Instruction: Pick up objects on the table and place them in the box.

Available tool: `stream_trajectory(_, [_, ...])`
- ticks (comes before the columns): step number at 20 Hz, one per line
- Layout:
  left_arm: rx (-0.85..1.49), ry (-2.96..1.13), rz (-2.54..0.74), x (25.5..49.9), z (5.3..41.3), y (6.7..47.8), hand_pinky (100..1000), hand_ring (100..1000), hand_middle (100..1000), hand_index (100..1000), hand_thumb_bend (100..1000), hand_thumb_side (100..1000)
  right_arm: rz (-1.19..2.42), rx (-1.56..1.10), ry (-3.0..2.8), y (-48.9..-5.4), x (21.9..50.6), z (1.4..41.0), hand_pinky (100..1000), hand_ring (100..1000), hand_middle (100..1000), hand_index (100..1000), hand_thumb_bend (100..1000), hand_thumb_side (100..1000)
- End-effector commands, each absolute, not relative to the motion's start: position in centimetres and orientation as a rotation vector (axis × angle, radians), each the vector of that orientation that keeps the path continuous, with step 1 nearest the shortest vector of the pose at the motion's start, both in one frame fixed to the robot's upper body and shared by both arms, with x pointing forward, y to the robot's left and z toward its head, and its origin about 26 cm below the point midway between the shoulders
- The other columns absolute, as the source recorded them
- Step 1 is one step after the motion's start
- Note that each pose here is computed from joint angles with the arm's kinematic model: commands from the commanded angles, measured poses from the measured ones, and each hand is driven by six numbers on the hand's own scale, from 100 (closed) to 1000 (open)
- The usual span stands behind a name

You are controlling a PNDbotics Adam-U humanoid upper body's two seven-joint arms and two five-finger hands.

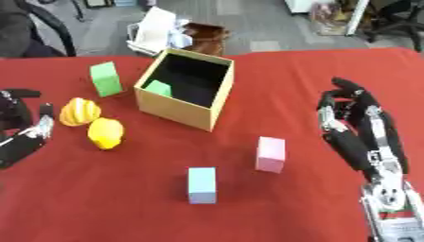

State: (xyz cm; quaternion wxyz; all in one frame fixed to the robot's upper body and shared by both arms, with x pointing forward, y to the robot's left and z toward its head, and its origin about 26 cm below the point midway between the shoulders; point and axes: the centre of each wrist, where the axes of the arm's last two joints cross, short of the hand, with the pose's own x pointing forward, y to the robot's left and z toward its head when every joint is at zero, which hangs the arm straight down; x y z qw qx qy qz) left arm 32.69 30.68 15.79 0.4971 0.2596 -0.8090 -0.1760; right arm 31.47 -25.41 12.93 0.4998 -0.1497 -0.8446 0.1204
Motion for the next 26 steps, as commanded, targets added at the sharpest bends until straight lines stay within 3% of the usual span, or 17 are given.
stream_trajectory(1, [0.800, -1.899, -0.628, 33.7, 19.6, 33.2, 259, 293, 357, 740, 323, 100, 0.318, -0.380, -2.060, -25.7, 31.5, 13.6, 623, 628, 676, 855, 100, 502])
stream_trajectory(5, [0.939, -1.721, -0.937, 36.0, 23.1, 35.7, 319, 348, 419, 779, 403, 100, 0.331, -0.375, -2.058, -25.6, 31.5, 13.5, 623, 628, 676, 855, 100, 502])
stream_trajectory(11, [1.098, -1.484, -1.151, 40.1, 26.2, 38.3, 410, 430, 493, 806, 510, 100, 0.352, -0.366, -2.051, -25.6, 31.4, 13.3, 623, 628, 676, 855, 100, 503])
stream_trajectory(20, [1.171, -1.274, -1.323, 46.2, 25.3, 36.4, 518, 508, 592, 831, 574, 102, 0.374, -0.349, -2.052, -25.3, 31.5, 13.4, 623, 627, 675, 855, 100, 505])
stream_trajectory(21, [1.174, -1.259, -1.335, 46.6, 25.0, 36.0, 554, 522, 603, 831, 609, 135, 0.376, -0.346, -2.053, -25.3, 31.5, 13.4, 623, 627, 675, 855, 100, 502])
stream_trajectory(22, [1.179, -1.246, -1.344, 47.0, 24.6, 35.6, 561, 525, 606, 831, 579, 108, 0.378, -0.343, -2.054, -25.2, 31.5, 13.4, 623, 627, 675, 855, 100, 506])
stream_trajectory(26, [1.210, -1.215, -1.337, 47.9, 23.4, 34.7, 622, 577, 647, 834, 599, 130, 0.385, -0.335, -2.056, -25.1, 31.6, 13.4, 623, 627, 675, 855, 100, 508])
